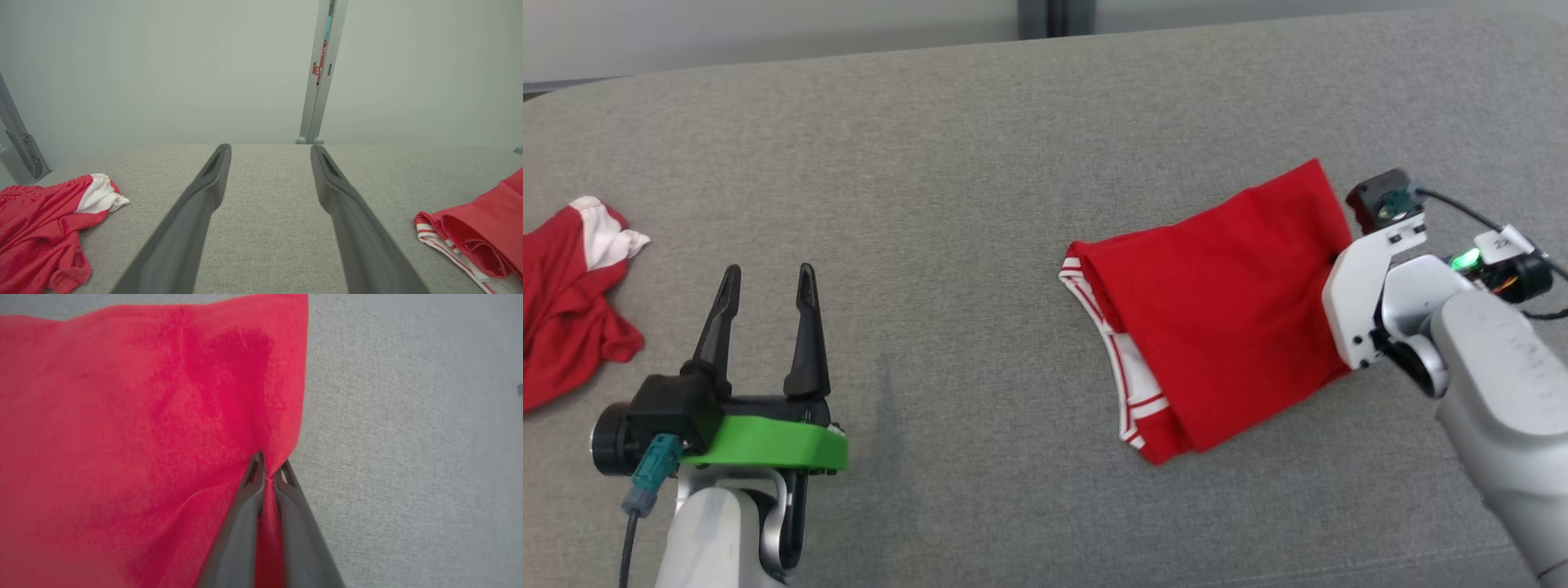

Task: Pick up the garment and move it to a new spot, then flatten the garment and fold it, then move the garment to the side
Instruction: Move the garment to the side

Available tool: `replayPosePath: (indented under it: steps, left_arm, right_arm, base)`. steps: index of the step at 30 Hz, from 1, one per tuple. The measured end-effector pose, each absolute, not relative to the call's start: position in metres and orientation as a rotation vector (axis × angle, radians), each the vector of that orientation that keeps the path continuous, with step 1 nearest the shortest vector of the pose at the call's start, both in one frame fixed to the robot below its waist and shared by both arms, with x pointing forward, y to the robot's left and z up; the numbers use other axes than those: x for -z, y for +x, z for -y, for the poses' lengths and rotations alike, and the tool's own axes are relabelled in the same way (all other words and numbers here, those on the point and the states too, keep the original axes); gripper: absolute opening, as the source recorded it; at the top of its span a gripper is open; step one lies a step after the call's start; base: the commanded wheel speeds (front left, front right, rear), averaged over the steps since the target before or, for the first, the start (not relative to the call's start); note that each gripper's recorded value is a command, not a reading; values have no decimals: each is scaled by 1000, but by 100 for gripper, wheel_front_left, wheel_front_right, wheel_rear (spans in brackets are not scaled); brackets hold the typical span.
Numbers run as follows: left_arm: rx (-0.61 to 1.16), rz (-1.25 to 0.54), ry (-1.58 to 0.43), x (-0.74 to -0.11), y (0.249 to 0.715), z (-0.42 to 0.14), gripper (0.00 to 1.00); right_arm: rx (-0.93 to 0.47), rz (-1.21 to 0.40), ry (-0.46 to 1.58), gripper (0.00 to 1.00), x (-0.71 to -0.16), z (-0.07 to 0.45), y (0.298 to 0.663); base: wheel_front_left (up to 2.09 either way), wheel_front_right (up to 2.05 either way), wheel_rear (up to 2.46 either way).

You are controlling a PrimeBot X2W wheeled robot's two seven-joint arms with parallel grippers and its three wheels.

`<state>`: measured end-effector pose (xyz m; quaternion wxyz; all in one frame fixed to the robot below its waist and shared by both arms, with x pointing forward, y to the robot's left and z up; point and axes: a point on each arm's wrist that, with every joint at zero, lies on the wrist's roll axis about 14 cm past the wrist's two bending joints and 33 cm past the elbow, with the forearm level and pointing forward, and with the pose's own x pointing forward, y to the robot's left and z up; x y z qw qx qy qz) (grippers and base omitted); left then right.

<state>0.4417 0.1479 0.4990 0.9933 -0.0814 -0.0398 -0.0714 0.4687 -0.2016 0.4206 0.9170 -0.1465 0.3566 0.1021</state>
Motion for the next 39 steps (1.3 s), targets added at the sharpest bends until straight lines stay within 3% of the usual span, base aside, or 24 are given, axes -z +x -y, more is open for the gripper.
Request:
replayPosePath:
  steps: [7, 18, 33, 34, 35, 39]
  left_arm:
    - [253, 134, -157, -508, 477, -113, 100]
    - [405, 111, -182, -479, 513, -60, 100]
    - [440, 46, -190, -438, 525, -51, 100]
    - [436, 44, -188, -438, 525, -52, 100]
    - [433, 42, -186, -437, 525, -54, 100]
    - [423, 43, -181, -440, 524, -58, 100]
  right_arm:
    - [-23, -682, -361, 0, -453, 299, 487]
    - [243, -672, -455, 0, -460, 421, 470]
    - [304, -619, -611, 0, -456, 465, 481]
    - [302, -610, -618, 6, -456, 465, 483]
    - [299, -603, -625, 100, -456, 464, 484]
    - [299, -587, -623, 100, -455, 462, 485]
  base:
    - [0, 0, 0]
    - [0, 0, 0]
    - [0, 0, 0]
    - [0, 0, 0]
    - [0, 0, 0]
    - [0, 0, 0]
